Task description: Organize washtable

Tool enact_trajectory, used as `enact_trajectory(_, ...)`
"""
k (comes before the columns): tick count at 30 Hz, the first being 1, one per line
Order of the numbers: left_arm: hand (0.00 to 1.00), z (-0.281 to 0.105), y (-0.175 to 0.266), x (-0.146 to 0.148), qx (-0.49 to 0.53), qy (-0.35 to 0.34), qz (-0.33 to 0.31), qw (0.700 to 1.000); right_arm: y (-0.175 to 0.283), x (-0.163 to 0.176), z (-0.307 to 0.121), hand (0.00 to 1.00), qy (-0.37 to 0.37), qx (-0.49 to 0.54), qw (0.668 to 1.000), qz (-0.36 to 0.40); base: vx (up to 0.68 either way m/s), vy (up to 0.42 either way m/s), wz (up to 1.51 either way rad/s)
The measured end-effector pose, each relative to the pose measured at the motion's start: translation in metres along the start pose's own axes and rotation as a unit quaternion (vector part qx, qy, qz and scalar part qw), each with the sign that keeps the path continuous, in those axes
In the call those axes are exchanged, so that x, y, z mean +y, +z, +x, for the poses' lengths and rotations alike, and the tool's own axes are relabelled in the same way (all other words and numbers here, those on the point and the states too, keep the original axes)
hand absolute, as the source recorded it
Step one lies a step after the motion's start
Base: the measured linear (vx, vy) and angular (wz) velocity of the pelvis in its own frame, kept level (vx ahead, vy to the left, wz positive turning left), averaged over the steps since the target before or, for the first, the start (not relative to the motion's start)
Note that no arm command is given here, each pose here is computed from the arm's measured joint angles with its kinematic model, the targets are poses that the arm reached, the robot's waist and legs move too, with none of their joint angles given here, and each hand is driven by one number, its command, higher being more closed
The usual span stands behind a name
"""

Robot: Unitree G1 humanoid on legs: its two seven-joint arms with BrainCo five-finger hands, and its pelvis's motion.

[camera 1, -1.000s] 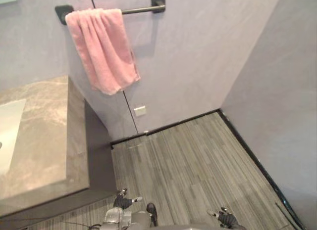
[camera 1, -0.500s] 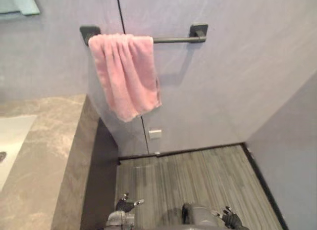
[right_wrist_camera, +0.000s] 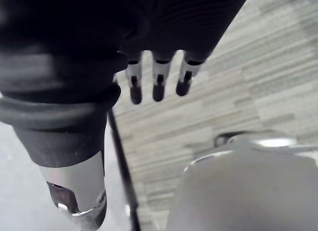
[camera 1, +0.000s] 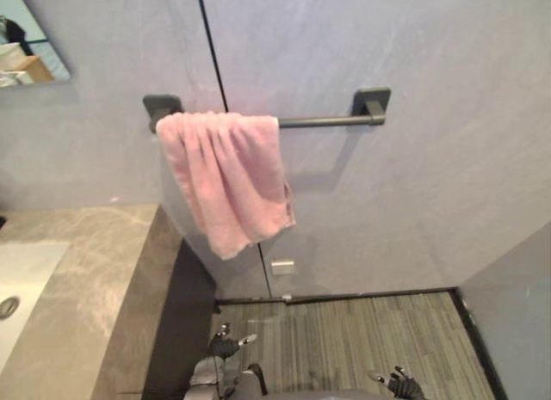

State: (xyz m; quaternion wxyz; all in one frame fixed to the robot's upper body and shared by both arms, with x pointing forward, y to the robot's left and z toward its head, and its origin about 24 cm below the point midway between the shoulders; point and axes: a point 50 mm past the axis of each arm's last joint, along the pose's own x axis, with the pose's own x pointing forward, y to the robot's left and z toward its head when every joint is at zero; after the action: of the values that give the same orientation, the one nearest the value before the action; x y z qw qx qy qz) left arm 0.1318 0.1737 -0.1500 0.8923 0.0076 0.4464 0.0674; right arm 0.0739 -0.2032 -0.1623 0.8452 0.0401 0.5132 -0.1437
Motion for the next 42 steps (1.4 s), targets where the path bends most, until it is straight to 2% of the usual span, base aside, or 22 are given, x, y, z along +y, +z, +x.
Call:
enact_trajectory(3, 0.0, 0.001, 0.0, 0.006, 0.003, 0.004, 0.009, 1.0, -0.006, 0.008, -0.001, 0.0, 0.009, 0.01, 1.0, 0.006, 0.24, 0.179, -0.24)
enact_trajectory(11, 0.0, -0.001, -0.013, 0.008, 0.034, -0.005, 0.043, 0.998, 0.001, 0.0, 0.001, 0.0, 0.003, 0.003, 1.0, -0.014, 0.22, 0.126, 0.15)
enact_trajectory(14, 0.0, -0.002, -0.014, 0.006, 0.036, -0.005, 0.042, 0.998, -0.004, 0.001, 0.0, 0.0, 0.002, 0.011, 1.0, -0.01, 0.17, -0.081, 0.31)
enact_trajectory(18, 0.0, -0.006, -0.025, -0.002, 0.047, -0.013, 0.03, 0.998, -0.008, -0.017, -0.001, 0.0, -0.025, 0.021, 0.999, -0.004, 0.16, -0.097, 0.05)
enact_trajectory(33, 0.0, -0.006, -0.025, 0.011, 0.041, 0.019, 0.037, 0.998, -0.016, -0.014, -0.002, 0.0, -0.024, 0.037, 0.999, -0.004, -0.06, -0.018, 0.11)
enact_trajectory(36, 0.0, -0.008, -0.018, 0.008, 0.014, 0.011, 0.048, 0.999, -0.015, -0.013, -0.002, 0.0, -0.022, 0.032, 0.999, -0.006, -0.1, -0.021, 0.2)
enact_trajectory(42, 0.0, -0.029, 0.029, -0.005, -0.138, -0.02, 0.031, 0.99, -0.006, -0.011, -0.003, 0.0, -0.022, 0.002, 0.999, -0.026, -0.02, -0.033, 0.17)
